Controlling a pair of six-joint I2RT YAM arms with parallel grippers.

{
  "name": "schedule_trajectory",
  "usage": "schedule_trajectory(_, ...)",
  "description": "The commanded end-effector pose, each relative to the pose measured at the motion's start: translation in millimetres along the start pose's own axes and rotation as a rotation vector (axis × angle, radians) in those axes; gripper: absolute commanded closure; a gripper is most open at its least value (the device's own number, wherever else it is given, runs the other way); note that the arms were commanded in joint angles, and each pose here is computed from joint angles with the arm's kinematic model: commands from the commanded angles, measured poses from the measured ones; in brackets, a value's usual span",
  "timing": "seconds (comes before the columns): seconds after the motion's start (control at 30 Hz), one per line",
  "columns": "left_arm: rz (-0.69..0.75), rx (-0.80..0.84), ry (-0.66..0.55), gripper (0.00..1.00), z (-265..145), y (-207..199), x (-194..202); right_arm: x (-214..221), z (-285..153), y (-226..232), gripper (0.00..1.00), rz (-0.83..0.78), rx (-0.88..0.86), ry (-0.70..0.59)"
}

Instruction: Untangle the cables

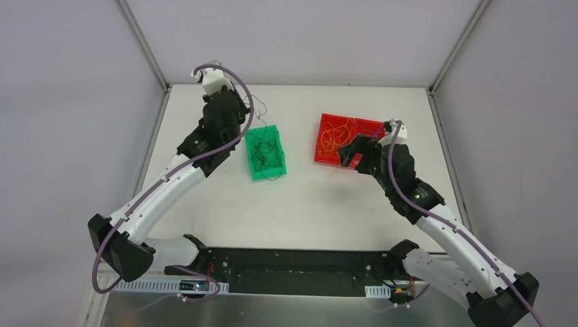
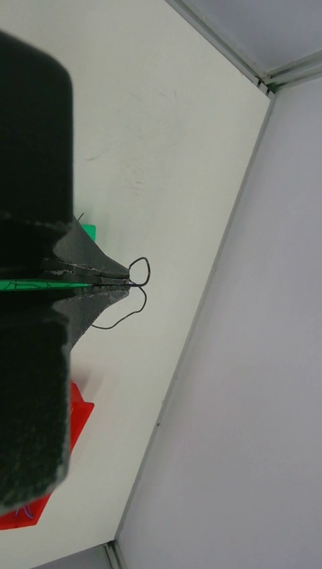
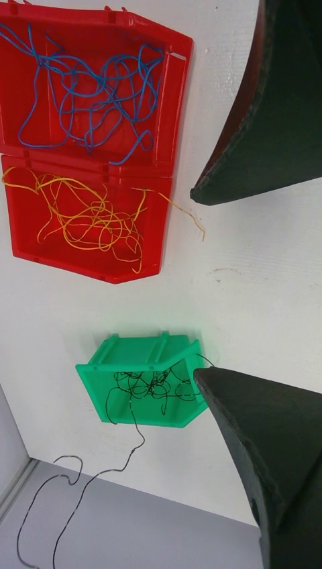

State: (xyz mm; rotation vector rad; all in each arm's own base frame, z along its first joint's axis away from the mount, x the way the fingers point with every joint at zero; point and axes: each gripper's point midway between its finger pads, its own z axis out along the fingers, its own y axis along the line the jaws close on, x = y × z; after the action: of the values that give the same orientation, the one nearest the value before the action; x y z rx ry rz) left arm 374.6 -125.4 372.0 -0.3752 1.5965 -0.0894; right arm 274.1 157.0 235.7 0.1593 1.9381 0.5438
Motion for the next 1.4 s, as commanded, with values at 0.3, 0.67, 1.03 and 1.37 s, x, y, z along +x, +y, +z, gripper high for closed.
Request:
schedule_trajectory(0.3,-0.041,0.046,-0.03,1.0,-6.5,-12.6,-43.1,-12.7,-3.2,0.9,0.05,0.021,0.001,-0.046)
schedule_trajectory(0.67,-0.032,0.066,-0.114,1.0,-22.5,-19.9,-121.5,-12.1,-1.5,1.7,0.05,0.022,0.0,-0.039)
schedule_trajectory(1.03,-0.048,0.068,-0.029,1.0,-11.4,-24.2,-76.4,-12.9,-2.8,1.6,0.05,0.023,-0.002,-0.043)
schedule_trajectory(1.37,0.0,0.013,0.081,1.0,3.7,-6.5,10.8,-14.2,-5.5,1.4,0.05,0.027,-0.007,-0.051)
